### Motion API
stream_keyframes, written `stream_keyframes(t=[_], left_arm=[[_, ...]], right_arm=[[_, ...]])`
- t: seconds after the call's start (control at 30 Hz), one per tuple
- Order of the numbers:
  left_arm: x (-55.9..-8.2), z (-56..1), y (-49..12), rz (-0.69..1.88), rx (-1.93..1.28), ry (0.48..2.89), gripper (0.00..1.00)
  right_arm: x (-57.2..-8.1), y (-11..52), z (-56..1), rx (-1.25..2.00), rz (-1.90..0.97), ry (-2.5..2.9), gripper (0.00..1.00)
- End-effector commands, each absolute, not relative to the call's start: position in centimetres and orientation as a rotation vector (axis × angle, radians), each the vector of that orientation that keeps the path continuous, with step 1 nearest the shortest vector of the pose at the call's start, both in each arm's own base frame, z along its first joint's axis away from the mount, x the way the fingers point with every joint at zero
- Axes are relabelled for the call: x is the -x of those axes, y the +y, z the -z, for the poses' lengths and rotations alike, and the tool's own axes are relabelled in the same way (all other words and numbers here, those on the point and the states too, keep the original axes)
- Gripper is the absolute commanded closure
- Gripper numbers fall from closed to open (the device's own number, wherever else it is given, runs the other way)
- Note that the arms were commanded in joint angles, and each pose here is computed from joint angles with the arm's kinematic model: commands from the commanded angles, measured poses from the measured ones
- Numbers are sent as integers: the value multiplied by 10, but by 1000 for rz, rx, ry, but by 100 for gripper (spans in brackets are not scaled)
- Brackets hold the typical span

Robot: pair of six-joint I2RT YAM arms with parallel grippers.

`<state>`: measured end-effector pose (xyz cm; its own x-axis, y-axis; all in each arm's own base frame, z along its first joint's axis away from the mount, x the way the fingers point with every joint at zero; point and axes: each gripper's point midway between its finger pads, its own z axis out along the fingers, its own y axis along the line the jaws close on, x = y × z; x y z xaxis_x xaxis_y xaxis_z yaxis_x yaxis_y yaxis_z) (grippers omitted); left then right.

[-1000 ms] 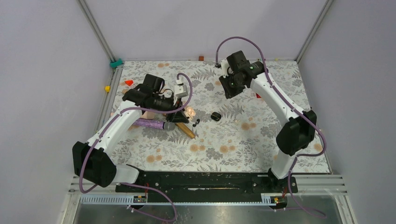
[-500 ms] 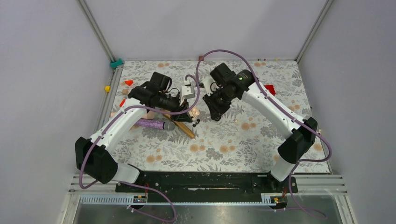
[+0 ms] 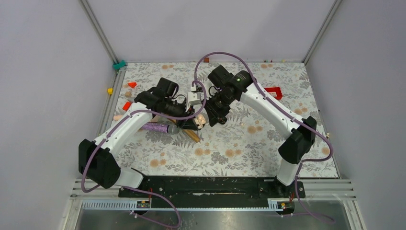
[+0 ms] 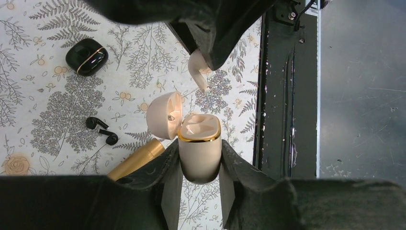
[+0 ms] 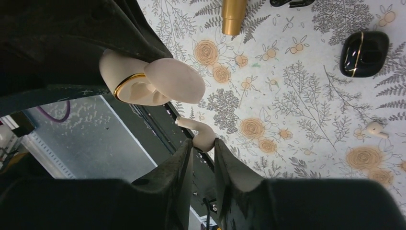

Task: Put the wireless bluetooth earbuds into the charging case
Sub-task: Place the earbud in the charging case.

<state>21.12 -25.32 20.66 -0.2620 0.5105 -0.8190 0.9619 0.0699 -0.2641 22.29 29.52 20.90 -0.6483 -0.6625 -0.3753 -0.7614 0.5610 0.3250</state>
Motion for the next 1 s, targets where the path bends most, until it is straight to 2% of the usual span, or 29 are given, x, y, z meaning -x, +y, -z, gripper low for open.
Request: stream_keyframes(t=[0.0,0.27,0.63,0.83,0.97], left_arm=[[-204,-219,-262,1177,-1478,1723,100],[-201,-222,-261,1175,-1490,1692,100],[-206,-233,-253,1382,-1360,1684,100],[-206,-239,-248,1404,-1333,1663,100],[-207,-239,-249,1421,-1324,1671,100]], right_arm=[[-210,314,-216,1225,-845,2577,78],[-195,320,-211,1249,-976,2611,78],[-235,284,-210,1242,-598,2447,79],[-262,257,-237,1101,-525,2347,79],[-282,236,-264,1079,-346,2163,79]])
